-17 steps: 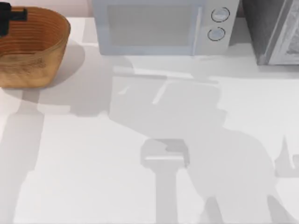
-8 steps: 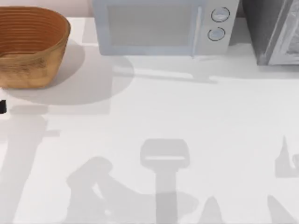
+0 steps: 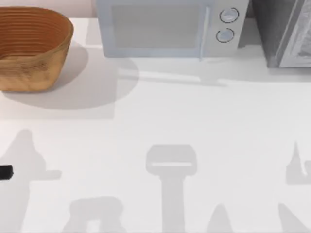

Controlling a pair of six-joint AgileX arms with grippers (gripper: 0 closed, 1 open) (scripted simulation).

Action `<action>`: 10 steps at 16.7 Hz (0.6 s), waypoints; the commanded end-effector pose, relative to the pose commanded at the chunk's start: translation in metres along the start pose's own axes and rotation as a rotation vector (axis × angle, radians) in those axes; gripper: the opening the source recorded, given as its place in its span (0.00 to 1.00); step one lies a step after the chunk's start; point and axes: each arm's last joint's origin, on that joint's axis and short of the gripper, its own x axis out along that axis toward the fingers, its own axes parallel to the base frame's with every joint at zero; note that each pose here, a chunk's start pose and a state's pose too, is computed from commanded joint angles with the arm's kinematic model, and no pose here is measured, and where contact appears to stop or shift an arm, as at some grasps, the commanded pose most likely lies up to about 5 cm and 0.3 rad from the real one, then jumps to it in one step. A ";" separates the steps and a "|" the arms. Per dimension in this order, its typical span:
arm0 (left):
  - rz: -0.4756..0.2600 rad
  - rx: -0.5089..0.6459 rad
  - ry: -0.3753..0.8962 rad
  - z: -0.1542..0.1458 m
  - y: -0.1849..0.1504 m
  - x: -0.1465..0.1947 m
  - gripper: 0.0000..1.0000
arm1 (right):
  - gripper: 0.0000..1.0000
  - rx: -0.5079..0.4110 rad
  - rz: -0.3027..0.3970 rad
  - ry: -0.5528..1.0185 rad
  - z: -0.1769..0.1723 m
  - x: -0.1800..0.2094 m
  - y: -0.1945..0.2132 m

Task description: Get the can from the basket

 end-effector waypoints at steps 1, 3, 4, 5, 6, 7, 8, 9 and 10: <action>-0.010 -0.004 -0.039 -0.007 0.000 -0.001 0.00 | 1.00 0.000 0.000 0.000 0.000 0.000 0.000; -0.024 -0.010 -0.093 -0.016 -0.001 -0.001 0.00 | 1.00 0.000 0.000 0.000 0.000 0.000 0.000; -0.028 -0.011 -0.107 -0.017 -0.001 -0.001 0.00 | 1.00 0.000 0.000 0.000 0.000 0.000 0.000; -0.029 -0.011 -0.111 -0.018 -0.001 -0.001 0.00 | 1.00 0.000 0.000 0.000 0.000 0.000 0.000; -0.029 -0.011 -0.111 -0.018 -0.001 -0.001 0.00 | 1.00 0.000 0.000 0.000 0.000 0.000 0.000; -0.029 -0.011 -0.111 -0.018 -0.001 -0.001 0.00 | 1.00 0.000 0.000 0.000 0.000 0.000 0.000; -0.029 -0.011 -0.111 -0.018 -0.001 -0.001 0.00 | 1.00 0.000 0.000 0.000 0.000 0.000 0.000; -0.028 -0.009 -0.106 -0.018 -0.001 -0.001 0.00 | 1.00 0.000 0.000 0.000 0.000 0.000 0.000; -0.028 -0.009 -0.106 -0.018 -0.001 -0.001 0.00 | 1.00 0.000 0.000 0.000 0.000 0.000 0.000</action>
